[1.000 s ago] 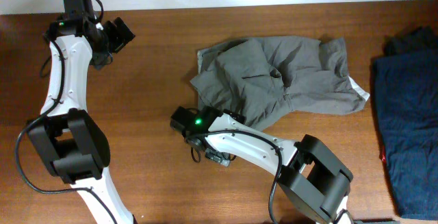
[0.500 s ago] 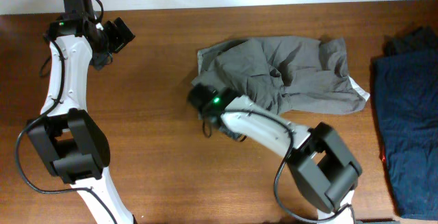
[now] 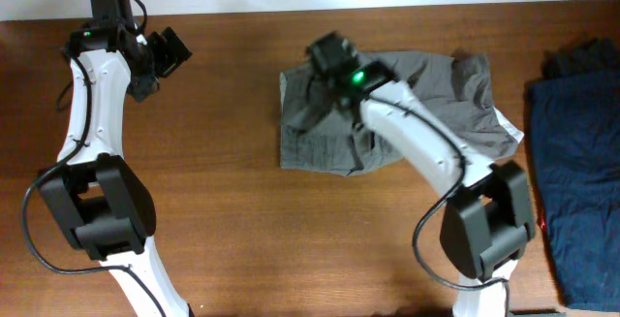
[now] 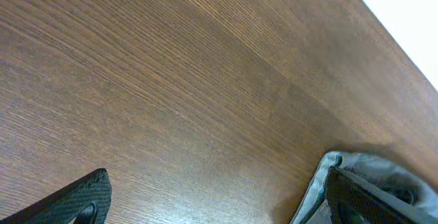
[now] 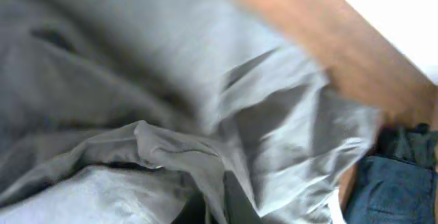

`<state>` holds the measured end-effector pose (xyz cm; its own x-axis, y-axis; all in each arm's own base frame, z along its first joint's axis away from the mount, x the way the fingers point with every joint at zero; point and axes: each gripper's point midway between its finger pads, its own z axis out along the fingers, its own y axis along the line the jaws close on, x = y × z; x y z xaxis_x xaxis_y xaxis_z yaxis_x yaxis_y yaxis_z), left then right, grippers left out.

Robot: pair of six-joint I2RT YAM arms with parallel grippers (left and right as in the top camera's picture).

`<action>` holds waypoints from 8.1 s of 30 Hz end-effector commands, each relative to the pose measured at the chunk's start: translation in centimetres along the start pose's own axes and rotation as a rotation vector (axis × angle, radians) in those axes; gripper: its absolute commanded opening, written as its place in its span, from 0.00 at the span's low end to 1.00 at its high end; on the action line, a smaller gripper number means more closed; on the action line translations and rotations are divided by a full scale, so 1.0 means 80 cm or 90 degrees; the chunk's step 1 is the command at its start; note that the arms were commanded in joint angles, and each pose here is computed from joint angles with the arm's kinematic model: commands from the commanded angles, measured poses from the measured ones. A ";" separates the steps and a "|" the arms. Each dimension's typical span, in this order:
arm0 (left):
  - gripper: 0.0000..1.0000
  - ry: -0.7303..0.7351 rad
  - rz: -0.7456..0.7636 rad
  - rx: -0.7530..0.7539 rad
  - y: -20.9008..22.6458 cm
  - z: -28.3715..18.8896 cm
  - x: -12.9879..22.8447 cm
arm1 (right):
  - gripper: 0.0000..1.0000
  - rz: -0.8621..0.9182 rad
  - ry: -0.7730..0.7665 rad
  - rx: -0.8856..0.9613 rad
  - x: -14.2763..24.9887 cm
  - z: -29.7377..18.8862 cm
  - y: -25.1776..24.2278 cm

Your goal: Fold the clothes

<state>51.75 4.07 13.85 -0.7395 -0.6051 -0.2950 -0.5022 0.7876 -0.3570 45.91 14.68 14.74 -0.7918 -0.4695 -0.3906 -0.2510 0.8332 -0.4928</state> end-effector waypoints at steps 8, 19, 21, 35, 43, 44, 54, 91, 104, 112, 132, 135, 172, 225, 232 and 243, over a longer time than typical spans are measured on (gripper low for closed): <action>0.99 0.060 0.185 0.090 -0.066 -0.001 0.049 | 0.06 0.174 0.074 0.102 0.048 0.060 -0.168; 0.99 0.115 0.324 0.122 -0.149 0.012 0.140 | 0.30 0.310 0.120 0.093 0.100 0.091 -0.234; 0.99 0.127 0.339 0.119 -0.156 0.023 0.155 | 0.30 0.330 0.129 0.102 0.109 0.093 -0.245; 0.99 0.210 0.468 0.237 -0.202 0.070 0.230 | 0.46 0.405 0.203 0.186 0.168 0.087 -0.292; 0.99 0.218 0.542 0.262 -0.220 0.069 0.259 | 0.44 0.421 0.146 -0.053 0.126 0.070 -0.247; 0.99 0.216 0.551 0.265 -0.222 0.069 0.261 | 0.45 0.389 0.116 -0.102 0.107 0.058 -0.233; 0.99 0.175 0.569 0.190 -0.211 0.087 0.247 | 0.94 0.126 0.050 -0.247 0.051 0.002 -0.118; 0.86 0.195 0.564 0.223 -0.214 0.126 0.261 | 0.08 0.067 0.150 -0.135 0.083 0.088 -0.088; 0.97 0.228 0.555 0.232 -0.204 0.160 0.277 | 0.04 0.221 0.109 -0.058 0.102 0.134 -0.210; 0.97 0.118 0.566 0.115 -0.181 0.190 0.219 | 0.04 0.288 0.125 -0.030 0.131 0.145 -0.254; 0.99 -0.064 0.473 0.045 -0.163 0.134 0.064 | 0.99 0.393 0.154 0.035 0.151 0.127 -0.297; 0.99 -0.101 0.491 0.079 -0.204 0.085 0.062 | 0.99 0.426 0.151 0.062 0.143 0.087 -0.323; 0.99 0.050 0.549 0.225 -0.261 0.100 0.185 | 0.99 0.450 0.281 -0.381 0.228 0.139 -0.114; 0.99 0.045 0.550 0.219 -0.260 0.100 0.183 | 0.04 0.556 0.342 -0.096 0.262 0.071 -0.235; 0.99 0.045 0.550 0.219 -0.260 0.100 0.183 | 0.19 0.531 0.471 -0.060 0.311 0.039 -0.223; 0.99 0.065 0.551 0.256 -0.267 0.096 0.193 | 0.98 0.583 0.437 0.032 0.300 0.037 -0.259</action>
<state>54.76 -22.06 10.13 -0.8224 0.2001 -0.5325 0.3949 0.8746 -0.2813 31.63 -14.89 11.90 -0.8172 0.5741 -0.0518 0.5522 0.7538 -0.3561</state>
